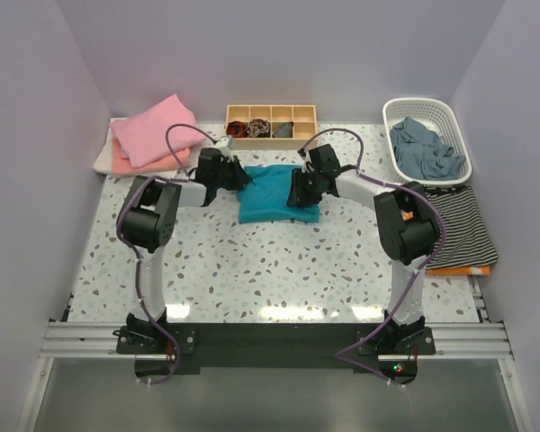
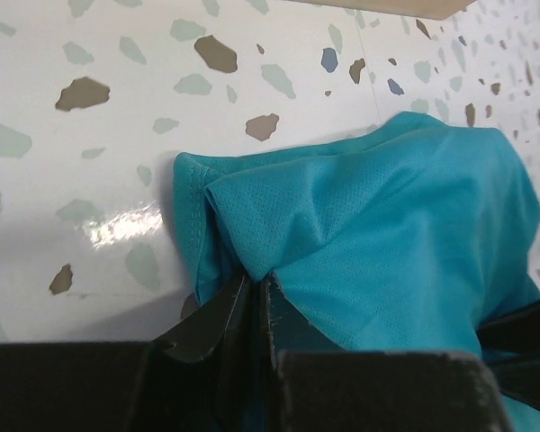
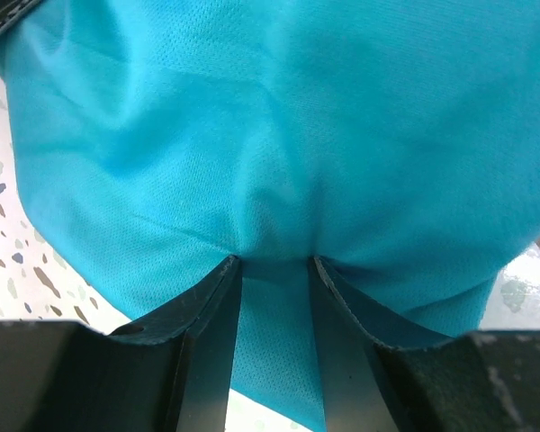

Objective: Fold and stack the t-shirts
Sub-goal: Fold the tshirt, then neatly place the folded tshirt to the corner

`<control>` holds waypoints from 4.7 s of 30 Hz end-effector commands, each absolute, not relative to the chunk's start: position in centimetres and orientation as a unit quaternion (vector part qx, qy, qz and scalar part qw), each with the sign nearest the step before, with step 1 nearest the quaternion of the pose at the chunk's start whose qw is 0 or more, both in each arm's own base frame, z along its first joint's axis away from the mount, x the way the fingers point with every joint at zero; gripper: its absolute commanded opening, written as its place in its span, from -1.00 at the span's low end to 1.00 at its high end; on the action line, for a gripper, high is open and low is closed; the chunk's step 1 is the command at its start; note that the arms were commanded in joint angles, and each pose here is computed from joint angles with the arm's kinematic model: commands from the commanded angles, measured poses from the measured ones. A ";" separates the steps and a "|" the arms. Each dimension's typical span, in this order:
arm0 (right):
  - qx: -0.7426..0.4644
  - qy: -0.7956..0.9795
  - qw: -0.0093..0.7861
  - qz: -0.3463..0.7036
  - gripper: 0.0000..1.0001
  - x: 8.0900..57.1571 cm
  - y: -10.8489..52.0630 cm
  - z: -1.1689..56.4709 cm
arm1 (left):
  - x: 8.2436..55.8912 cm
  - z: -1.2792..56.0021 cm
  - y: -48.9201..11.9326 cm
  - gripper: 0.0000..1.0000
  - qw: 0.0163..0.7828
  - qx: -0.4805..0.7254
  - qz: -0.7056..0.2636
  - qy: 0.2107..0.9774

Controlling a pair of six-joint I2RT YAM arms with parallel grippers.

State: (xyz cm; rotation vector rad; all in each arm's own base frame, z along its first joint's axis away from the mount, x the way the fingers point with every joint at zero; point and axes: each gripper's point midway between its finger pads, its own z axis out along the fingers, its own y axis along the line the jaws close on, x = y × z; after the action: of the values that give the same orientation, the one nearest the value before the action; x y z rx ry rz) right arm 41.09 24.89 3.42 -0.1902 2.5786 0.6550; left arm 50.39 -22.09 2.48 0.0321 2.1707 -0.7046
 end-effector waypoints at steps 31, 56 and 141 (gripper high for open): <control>-0.043 0.923 0.367 0.109 -0.10 44.1 19.1 11.3 | 47.7 7.7 -16.3 0.69 0.458 -0.006 -0.144 0.877; -0.065 0.945 0.258 0.191 -0.16 42.4 22.8 4.5 | 50.6 7.0 -25.8 0.47 0.430 0.139 -0.254 0.855; -0.057 0.924 0.210 0.315 0.11 42.0 23.6 3.6 | 44.3 1.8 -29.5 -0.39 0.363 0.029 -0.421 0.831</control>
State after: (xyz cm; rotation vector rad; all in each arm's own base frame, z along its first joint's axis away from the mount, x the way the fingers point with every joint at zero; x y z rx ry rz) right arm 43.14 23.01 3.21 -0.1427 2.5582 0.8243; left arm 44.87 -28.20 3.18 0.0643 2.1020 -0.9858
